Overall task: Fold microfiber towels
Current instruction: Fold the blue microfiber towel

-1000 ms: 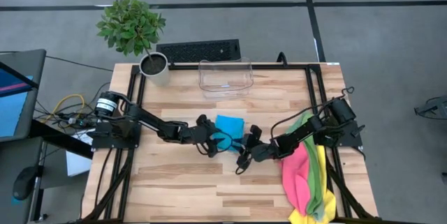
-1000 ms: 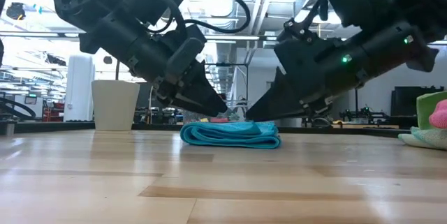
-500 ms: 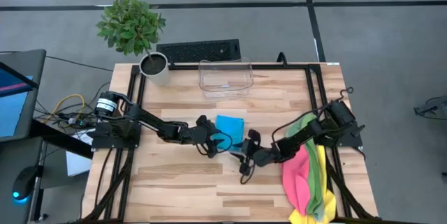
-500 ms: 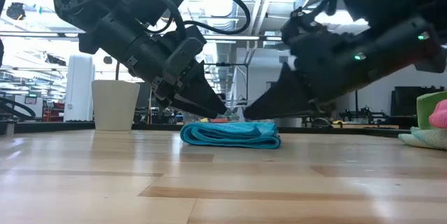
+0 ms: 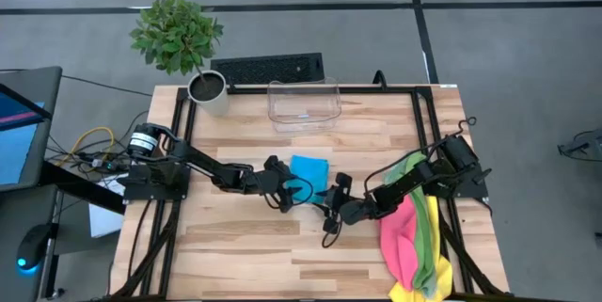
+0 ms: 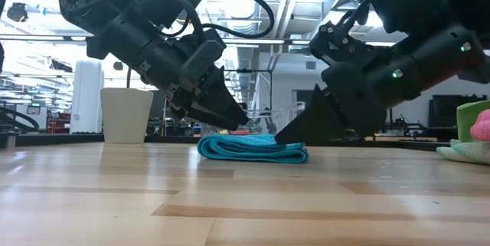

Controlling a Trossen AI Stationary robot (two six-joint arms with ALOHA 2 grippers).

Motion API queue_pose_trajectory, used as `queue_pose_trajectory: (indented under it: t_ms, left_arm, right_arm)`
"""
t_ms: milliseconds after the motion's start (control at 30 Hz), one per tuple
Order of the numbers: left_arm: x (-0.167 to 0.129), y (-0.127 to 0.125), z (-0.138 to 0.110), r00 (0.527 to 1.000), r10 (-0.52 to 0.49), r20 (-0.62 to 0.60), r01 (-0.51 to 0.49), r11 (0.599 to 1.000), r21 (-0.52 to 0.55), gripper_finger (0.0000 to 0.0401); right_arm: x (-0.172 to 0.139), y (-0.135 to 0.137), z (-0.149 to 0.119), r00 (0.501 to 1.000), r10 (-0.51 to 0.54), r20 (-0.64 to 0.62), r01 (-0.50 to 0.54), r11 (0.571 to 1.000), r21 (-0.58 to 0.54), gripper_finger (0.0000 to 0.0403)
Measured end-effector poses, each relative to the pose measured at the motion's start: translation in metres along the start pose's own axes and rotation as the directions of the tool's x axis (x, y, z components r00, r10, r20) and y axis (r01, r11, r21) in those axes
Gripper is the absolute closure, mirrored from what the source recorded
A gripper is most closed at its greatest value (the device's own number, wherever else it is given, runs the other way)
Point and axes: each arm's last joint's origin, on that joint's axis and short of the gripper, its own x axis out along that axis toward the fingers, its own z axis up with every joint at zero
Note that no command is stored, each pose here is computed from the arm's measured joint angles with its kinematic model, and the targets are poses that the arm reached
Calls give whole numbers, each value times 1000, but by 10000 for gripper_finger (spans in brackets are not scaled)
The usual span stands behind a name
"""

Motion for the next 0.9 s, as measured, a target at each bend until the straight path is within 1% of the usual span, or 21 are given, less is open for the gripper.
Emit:
queue_pose_trajectory:
  t_ms: [100,167,333,567,600,733,900]
  left_arm:
    - [0,0,0,1000,0,0,0,1000,1,207]
    - [0,0,0,1000,0,0,0,1000,1,207]
    - [0,0,0,1000,0,0,0,1000,0,207]
    - [0,0,0,1000,0,0,0,1000,-8,207]
    - [0,0,0,1000,0,0,0,1000,-8,207]
    - [0,0,0,1000,0,-1,0,1000,-8,207]
    - [0,0,0,1000,-2,-2,2,1000,-8,207]
  right_arm:
    - [0,0,-2,1000,-4,-15,3,1000,-10,232]
    - [0,-1,-2,1000,-7,-21,7,1000,-16,247]
    - [0,-1,-3,1000,-9,-26,8,1000,-26,317]
    - [0,-1,-3,1000,-9,-26,8,999,-45,388]
    - [0,0,-3,1000,-9,-26,8,999,-46,392]
    - [-4,3,-3,999,-35,-5,34,998,-52,386]
    - [-12,10,0,997,-72,37,74,996,-54,394]
